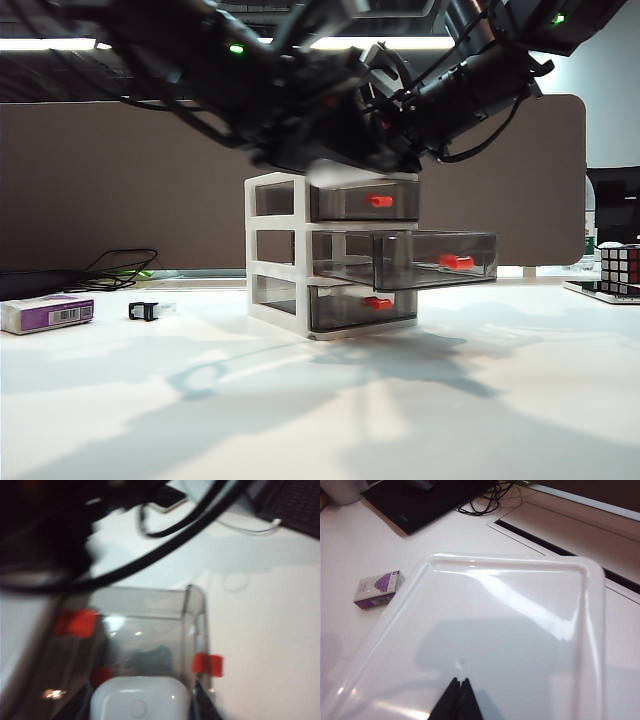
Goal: Open the second layer of the drawer on the table, pick up the earphone case on the table and put it in, and finally close the drawer.
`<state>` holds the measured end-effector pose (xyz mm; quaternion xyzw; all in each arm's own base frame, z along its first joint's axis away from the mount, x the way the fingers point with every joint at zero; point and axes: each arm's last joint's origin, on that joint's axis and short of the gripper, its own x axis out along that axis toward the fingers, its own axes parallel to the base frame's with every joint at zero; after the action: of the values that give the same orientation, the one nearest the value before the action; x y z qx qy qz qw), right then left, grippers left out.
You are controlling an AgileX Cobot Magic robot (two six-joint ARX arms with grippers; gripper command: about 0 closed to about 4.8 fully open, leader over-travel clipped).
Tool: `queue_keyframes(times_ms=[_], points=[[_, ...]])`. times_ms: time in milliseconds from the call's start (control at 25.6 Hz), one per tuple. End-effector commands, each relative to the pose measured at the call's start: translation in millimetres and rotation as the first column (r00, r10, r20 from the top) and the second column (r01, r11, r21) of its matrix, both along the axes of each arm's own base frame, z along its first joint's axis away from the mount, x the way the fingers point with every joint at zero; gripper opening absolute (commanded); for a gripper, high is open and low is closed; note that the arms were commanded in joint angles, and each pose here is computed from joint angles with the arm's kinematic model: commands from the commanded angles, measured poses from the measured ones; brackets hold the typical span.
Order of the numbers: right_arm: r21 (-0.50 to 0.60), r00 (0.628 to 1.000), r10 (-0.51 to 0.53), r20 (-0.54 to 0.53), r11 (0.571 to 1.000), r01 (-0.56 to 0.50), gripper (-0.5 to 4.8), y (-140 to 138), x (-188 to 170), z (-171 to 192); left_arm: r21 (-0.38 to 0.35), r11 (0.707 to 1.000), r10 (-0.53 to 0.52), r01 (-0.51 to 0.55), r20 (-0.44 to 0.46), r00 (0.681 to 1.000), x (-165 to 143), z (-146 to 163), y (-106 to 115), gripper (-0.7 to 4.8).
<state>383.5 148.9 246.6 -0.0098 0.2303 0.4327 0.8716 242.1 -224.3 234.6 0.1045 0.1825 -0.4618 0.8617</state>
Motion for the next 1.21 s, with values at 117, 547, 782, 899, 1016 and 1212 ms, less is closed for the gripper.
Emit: queue_keyframes(times_ms=[117, 547, 782, 899, 1016, 1212], points=[[-0.046, 0.986, 0.004, -0.169, 0.999, -0.012, -0.05, 5, -8, -26, -0.010, 1.000, -0.026, 0.026, 0.008, 1.000, 10, -8, -19, 0.52], [-0.053, 0.985, -0.002, -0.172, 0.999, -0.007, -0.05, 5, -8, -26, -0.042, 0.998, -0.034, 0.035, 0.034, 0.999, 17, -8, -26, 0.58], [-0.058, 0.984, -0.006, -0.178, 0.998, -0.004, -0.05, 5, -9, -27, -0.042, 0.998, -0.034, 0.036, 0.034, 0.999, 17, -8, -26, 1.40], [-0.060, 0.984, -0.010, -0.178, 0.998, -0.001, -0.05, 5, -8, -27, -0.039, 0.999, -0.035, 0.036, 0.036, 0.999, 17, -8, -26, 2.14], [-0.062, 0.984, -0.013, -0.177, 0.998, 0.002, -0.05, 5, -8, -27, -0.039, 0.999, -0.035, 0.036, 0.036, 0.999, 17, -9, -25, 2.51], [-0.066, 0.984, -0.018, -0.175, 0.998, 0.007, -0.05, 5, -8, -27, -0.035, 0.999, -0.027, 0.028, 0.041, 0.999, 17, -9, -25, 3.08]])
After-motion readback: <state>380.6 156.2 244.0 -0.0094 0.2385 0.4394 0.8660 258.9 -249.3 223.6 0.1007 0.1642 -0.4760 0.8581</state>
